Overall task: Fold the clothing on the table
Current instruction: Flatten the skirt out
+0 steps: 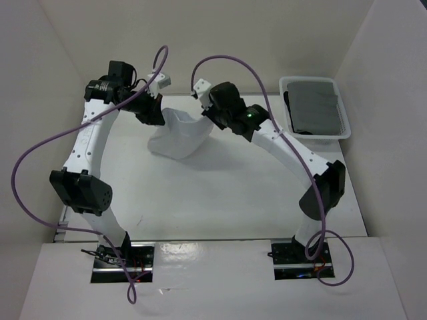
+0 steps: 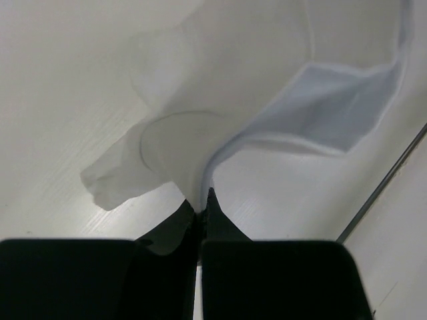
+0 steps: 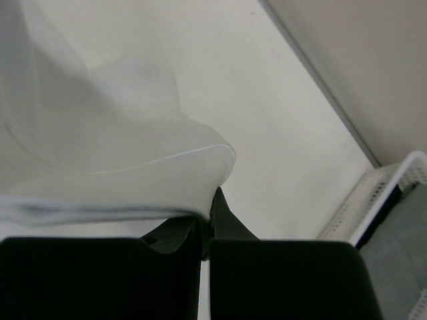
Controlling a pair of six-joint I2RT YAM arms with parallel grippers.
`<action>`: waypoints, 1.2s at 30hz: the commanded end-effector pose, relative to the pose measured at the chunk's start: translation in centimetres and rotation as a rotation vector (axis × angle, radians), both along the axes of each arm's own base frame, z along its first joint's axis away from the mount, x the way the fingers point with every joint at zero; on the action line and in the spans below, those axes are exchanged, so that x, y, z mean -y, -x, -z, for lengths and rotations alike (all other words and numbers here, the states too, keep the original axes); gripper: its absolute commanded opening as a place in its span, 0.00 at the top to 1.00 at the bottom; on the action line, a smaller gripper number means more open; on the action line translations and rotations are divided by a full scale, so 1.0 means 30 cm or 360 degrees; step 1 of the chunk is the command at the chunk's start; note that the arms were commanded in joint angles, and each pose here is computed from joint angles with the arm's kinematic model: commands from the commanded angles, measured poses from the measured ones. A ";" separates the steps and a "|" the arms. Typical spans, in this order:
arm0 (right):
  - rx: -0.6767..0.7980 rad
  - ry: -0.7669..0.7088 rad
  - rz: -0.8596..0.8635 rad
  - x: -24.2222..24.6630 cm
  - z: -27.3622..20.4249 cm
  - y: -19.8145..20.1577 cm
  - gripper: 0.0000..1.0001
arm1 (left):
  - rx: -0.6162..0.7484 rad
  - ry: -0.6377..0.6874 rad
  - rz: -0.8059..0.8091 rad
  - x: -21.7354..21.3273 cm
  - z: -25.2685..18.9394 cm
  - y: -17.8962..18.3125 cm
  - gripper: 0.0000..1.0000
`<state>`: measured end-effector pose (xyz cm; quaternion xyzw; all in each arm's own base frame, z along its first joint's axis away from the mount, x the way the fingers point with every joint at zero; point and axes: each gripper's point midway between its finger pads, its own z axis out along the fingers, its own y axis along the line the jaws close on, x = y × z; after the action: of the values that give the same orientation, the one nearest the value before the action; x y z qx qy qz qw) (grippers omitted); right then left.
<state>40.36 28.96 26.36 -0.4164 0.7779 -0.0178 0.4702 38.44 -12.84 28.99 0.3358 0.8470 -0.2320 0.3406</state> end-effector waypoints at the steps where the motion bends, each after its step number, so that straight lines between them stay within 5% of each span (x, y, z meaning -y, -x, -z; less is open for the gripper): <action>1: 0.0155 -0.0121 0.0079 0.101 -0.205 -0.008 1.00 | 0.0099 -0.0003 0.0027 -0.008 -0.024 0.027 0.99; 15: 0.0082 -0.0113 -0.0067 0.156 -0.241 0.101 1.00 | 0.0257 -0.0020 0.0016 -0.027 -0.130 0.098 0.97; 36: 0.0054 -0.0332 -0.0480 0.299 -0.467 0.371 1.00 | 0.0389 0.0061 0.0177 -0.038 -0.233 0.405 0.96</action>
<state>31.58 21.23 37.81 -0.4641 0.7207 0.1158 0.5018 27.93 -12.29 35.30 0.3895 0.7902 -0.2259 0.4157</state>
